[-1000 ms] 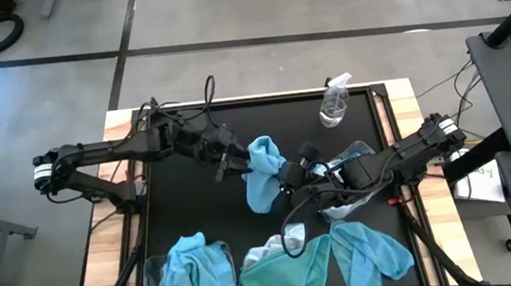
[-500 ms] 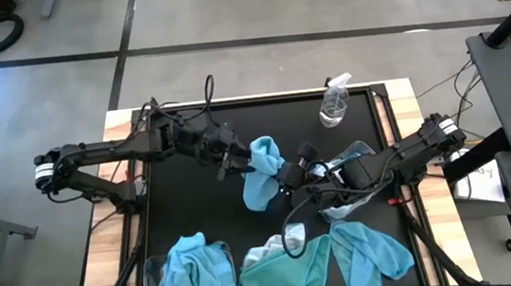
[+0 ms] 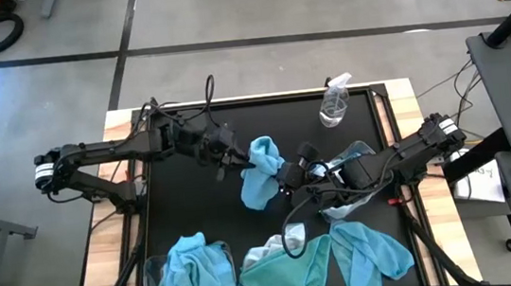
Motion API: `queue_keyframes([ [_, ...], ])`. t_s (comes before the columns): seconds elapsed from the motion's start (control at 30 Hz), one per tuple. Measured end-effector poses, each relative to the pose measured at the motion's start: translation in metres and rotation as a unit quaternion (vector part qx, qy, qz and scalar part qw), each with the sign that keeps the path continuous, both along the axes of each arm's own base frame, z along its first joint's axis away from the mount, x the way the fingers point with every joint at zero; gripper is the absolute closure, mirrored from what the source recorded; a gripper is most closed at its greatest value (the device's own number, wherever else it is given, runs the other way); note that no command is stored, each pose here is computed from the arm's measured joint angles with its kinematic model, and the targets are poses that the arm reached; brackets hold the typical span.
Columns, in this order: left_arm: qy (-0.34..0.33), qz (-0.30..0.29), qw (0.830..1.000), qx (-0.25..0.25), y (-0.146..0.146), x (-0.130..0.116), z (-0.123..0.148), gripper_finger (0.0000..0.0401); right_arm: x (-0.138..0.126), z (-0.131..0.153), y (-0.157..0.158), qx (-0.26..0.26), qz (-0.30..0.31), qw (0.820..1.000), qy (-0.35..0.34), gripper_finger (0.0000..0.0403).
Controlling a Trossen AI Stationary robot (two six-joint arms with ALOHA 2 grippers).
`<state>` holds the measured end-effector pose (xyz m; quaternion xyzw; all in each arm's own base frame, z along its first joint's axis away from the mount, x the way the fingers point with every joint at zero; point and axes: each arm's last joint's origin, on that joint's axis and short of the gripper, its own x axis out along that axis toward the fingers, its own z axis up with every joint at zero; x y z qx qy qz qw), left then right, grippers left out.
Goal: Sort microfiber towel by color & place in baskets
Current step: Put the blue towel into the bottom transparent bin
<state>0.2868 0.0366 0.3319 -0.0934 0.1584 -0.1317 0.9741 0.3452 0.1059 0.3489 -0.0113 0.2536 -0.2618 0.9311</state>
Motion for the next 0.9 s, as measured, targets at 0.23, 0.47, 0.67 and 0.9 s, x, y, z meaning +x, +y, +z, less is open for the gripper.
queue_keyframes([
  [0.23,0.000,-0.005,1.000,-0.002,-0.0003,-0.0001,0.0000,0.0397,0.0000,0.0000,-0.0001,-0.003,0.000,1.000,0.001,0.0392],
  [0.47,0.000,-0.005,1.000,-0.002,-0.0003,-0.0002,0.0001,0.0400,-0.0003,-0.0003,-0.0002,-0.009,0.003,1.000,0.007,0.0370],
  [0.67,0.001,-0.004,1.000,-0.006,-0.0003,-0.0002,0.0001,0.0400,-0.0006,-0.0007,-0.0004,-0.009,0.003,1.000,0.009,0.0311],
  [0.9,0.004,-0.001,1.000,-0.016,-0.0003,-0.0003,0.0001,0.0401,-0.0006,-0.0007,-0.0005,-0.009,0.003,1.000,0.009,0.0251],
])
